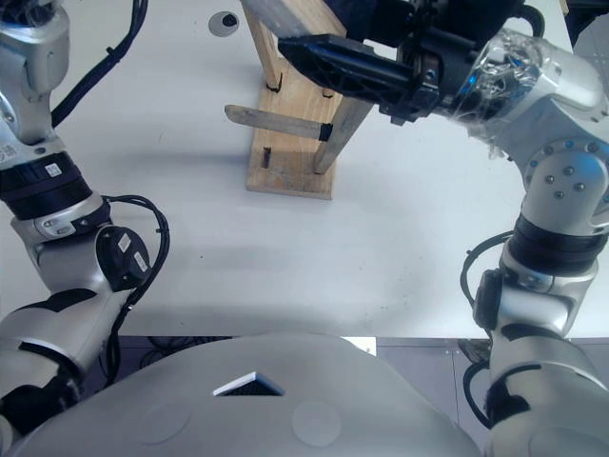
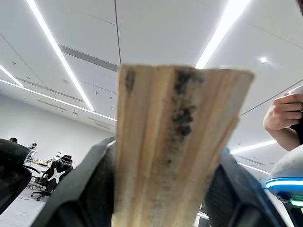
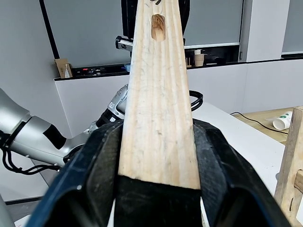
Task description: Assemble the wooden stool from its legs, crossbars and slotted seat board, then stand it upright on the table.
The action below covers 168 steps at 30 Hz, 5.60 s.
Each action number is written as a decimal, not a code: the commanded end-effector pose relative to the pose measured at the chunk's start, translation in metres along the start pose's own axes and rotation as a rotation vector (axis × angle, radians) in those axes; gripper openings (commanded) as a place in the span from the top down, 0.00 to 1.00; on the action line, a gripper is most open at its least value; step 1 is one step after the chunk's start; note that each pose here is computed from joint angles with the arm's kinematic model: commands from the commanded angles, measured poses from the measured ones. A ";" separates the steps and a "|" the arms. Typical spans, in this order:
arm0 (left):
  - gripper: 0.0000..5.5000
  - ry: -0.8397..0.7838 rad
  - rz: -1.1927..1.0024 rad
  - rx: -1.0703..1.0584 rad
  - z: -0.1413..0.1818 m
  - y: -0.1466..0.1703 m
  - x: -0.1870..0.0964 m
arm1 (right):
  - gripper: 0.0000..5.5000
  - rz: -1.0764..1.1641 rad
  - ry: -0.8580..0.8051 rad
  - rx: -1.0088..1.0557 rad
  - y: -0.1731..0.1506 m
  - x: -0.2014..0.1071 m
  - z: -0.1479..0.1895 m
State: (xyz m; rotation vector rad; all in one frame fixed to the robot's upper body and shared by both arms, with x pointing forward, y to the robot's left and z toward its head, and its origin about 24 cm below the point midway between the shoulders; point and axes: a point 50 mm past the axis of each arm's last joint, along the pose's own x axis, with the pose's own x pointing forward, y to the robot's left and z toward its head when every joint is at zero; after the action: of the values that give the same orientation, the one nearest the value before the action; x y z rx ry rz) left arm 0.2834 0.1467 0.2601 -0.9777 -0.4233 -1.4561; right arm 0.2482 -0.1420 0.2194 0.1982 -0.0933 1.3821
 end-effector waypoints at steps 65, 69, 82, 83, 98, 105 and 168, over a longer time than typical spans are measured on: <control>0.63 1.106 0.197 0.352 0.000 0.056 -0.117 | 0.61 0.083 0.447 0.019 -0.007 -0.029 -0.043; 0.63 1.249 0.148 0.343 0.005 0.059 -0.109 | 0.61 0.086 0.450 0.022 -0.007 -0.029 -0.044; 0.63 1.363 0.022 0.355 -0.004 0.057 -0.080 | 0.61 0.082 0.446 0.024 -0.006 -0.026 -0.047; 0.63 1.364 0.012 0.351 -0.007 0.056 -0.080 | 0.61 0.082 0.445 0.023 -0.006 -0.026 -0.047; 0.63 1.328 -0.064 0.286 -0.032 0.042 -0.064 | 0.61 0.099 0.488 -0.013 -0.008 -0.026 -0.049; 0.63 1.332 0.046 0.199 -0.060 0.030 -0.066 | 0.62 0.105 0.617 -0.147 -0.029 -0.030 -0.052; 0.63 1.236 0.295 0.511 -0.062 0.059 -0.053 | 0.99 -0.457 0.929 -0.120 -0.005 0.028 -0.180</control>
State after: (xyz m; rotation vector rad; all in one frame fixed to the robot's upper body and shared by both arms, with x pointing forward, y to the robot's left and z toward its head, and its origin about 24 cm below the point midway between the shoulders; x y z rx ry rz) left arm 0.3110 0.1311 0.1756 0.3427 0.2291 -1.3136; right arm 0.2827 -0.0829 0.1263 -0.6161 0.1805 0.7163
